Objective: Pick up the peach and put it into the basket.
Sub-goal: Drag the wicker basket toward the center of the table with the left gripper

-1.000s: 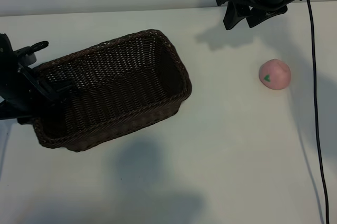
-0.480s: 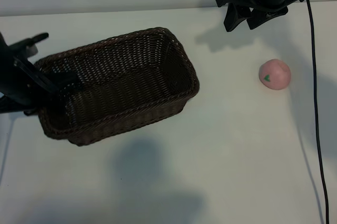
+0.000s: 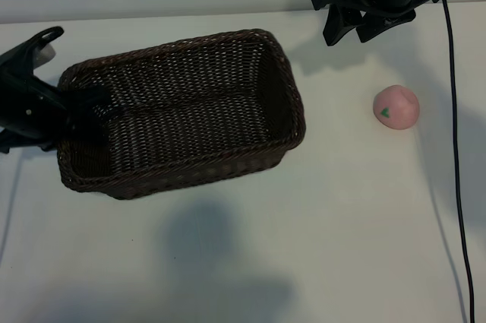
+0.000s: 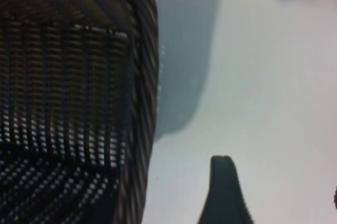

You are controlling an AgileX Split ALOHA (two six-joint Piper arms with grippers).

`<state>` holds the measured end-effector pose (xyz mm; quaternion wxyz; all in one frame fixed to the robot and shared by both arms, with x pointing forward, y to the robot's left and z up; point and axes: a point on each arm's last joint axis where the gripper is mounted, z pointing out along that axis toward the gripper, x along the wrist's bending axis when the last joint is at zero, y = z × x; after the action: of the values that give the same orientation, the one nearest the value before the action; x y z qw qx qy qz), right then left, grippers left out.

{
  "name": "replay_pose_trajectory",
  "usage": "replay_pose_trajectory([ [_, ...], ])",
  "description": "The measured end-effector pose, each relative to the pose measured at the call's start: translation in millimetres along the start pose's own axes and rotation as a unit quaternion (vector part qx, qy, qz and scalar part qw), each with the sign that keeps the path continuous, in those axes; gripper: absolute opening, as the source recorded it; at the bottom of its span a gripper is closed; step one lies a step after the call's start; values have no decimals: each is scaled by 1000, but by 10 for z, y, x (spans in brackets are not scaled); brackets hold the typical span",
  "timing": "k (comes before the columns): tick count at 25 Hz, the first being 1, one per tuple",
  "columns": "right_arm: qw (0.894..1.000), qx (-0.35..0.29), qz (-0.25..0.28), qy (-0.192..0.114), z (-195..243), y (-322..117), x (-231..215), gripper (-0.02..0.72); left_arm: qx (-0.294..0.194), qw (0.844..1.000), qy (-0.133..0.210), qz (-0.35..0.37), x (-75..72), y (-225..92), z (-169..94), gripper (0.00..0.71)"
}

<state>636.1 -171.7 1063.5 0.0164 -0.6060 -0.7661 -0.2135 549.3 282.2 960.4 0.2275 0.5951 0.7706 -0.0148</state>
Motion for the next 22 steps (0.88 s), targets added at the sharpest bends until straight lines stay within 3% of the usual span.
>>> replay_pose_trajectory([
  [7, 1000, 0, 0, 0, 0, 0, 0, 493, -11, 999, -9, 39, -164, 359, -147, 160],
  [11, 1000, 0, 0, 0, 0, 0, 0, 493, 1, 998, -9, 56, -233, 553, -82, 160],
  [19, 1000, 0, 0, 0, 0, 0, 0, 493, 30, 993, -23, 108, -659, 663, 308, 160],
  [22, 1000, 0, 0, 0, 0, 0, 0, 493, 47, 993, -22, 108, -738, 644, 531, 160],
])
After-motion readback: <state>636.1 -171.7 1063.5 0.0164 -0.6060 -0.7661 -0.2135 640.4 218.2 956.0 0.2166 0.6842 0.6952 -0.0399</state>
